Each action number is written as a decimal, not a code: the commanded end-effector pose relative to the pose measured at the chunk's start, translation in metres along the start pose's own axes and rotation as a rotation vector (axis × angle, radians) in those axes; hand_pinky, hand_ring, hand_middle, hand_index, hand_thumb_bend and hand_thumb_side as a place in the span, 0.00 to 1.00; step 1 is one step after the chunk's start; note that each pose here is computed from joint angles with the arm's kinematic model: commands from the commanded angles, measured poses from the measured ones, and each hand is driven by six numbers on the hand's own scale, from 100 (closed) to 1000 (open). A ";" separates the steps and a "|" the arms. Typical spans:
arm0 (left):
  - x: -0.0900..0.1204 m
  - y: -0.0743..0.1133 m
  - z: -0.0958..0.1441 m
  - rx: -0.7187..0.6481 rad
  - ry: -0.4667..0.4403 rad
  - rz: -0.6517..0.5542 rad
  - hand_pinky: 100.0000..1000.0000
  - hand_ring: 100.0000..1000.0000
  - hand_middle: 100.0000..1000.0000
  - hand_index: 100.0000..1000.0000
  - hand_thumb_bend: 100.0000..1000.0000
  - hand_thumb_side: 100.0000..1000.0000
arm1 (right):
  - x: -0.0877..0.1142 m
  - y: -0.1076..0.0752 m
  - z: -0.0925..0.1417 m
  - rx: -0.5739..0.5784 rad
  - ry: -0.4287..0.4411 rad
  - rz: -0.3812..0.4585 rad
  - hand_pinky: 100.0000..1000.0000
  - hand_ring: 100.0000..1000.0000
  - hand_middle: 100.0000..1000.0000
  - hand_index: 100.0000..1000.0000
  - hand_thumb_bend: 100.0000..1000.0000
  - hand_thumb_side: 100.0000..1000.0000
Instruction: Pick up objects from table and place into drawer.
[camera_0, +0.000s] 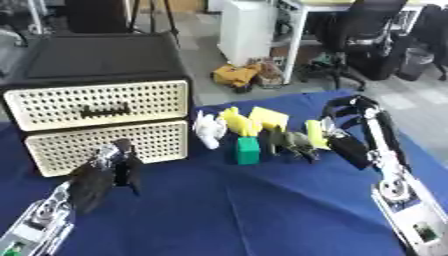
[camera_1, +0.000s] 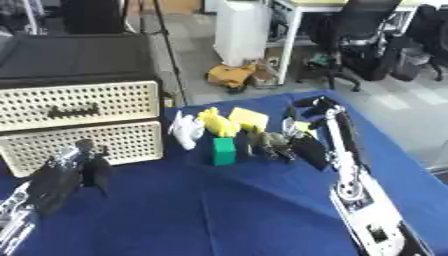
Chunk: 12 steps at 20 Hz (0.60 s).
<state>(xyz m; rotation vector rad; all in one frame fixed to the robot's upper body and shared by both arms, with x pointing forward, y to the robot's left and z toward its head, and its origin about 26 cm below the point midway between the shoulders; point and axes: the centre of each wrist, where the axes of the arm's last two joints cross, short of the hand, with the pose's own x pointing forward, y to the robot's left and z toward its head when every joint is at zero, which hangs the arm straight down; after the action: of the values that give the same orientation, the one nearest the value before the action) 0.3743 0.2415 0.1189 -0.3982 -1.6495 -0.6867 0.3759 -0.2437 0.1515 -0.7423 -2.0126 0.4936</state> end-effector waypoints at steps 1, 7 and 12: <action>0.030 -0.004 0.015 0.031 -0.072 -0.018 0.40 0.34 0.24 0.52 0.14 1.00 | 0.000 -0.009 -0.002 -0.018 -0.014 0.011 0.50 0.63 0.64 0.68 0.00 0.50; 0.053 -0.013 0.053 0.176 -0.158 -0.055 0.39 0.32 0.23 0.51 0.14 1.00 | -0.003 -0.010 0.006 -0.010 -0.007 0.002 0.50 0.63 0.64 0.68 0.00 0.51; 0.054 -0.013 0.077 0.353 -0.202 -0.058 0.38 0.32 0.23 0.50 0.17 1.00 | -0.002 -0.011 0.012 -0.005 -0.010 -0.015 0.50 0.63 0.64 0.68 0.00 0.52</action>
<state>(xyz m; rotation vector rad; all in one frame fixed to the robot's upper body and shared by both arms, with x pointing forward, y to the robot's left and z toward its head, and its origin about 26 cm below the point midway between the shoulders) 0.2997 0.2697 0.1484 -0.2104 -1.8789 -0.4113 0.3643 -0.2495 0.1369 -0.7185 -1.9848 0.4883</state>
